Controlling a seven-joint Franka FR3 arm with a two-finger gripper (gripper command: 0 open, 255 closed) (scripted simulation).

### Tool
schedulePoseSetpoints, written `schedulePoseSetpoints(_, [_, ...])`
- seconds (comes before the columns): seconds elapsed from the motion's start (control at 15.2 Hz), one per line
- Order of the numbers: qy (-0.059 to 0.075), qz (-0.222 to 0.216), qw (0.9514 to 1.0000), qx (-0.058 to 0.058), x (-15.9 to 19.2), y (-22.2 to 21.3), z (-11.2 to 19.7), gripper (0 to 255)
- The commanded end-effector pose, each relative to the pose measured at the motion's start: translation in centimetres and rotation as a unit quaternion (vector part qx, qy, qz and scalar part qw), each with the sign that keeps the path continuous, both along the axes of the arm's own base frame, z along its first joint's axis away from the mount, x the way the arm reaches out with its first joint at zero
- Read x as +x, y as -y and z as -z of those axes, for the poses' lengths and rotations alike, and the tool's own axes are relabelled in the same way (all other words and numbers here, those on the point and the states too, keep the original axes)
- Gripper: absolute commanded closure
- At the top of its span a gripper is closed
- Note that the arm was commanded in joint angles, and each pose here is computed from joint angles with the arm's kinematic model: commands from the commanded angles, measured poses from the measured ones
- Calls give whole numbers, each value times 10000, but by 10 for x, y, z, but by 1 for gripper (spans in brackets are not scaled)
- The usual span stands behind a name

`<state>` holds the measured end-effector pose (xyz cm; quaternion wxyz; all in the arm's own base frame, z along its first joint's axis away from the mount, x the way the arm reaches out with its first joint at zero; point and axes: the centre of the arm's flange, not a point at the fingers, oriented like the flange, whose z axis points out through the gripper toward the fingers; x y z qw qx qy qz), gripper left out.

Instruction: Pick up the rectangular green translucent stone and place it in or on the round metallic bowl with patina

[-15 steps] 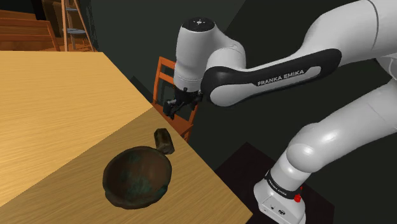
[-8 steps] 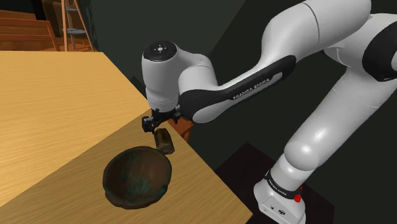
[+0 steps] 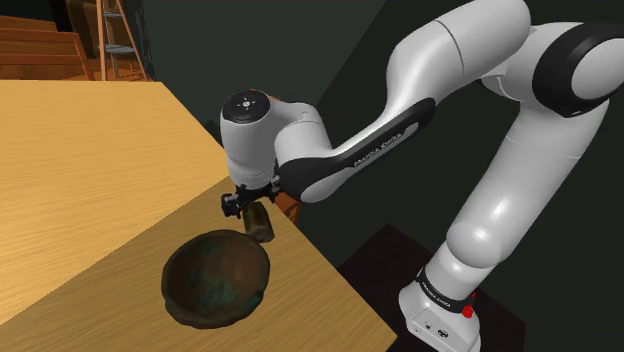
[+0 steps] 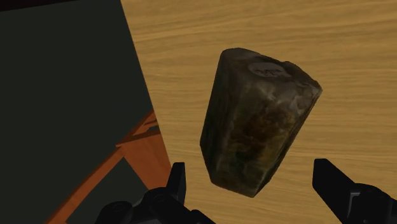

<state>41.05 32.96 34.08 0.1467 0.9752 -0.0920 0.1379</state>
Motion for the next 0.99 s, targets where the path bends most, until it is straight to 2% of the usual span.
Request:
schedulePoseSetpoints(0.0, [2,-1,10000,1,1,1,4,0])
schedulePoseSetpoints(0.4, [2,-1,10000,0,1,1,3,0])
schedulePoseSetpoints(0.46, [2,-1,10000,0,1,1,3,255])
schedulePoseSetpoints(0.92, [2,0,10000,0,1,-1,4,255])
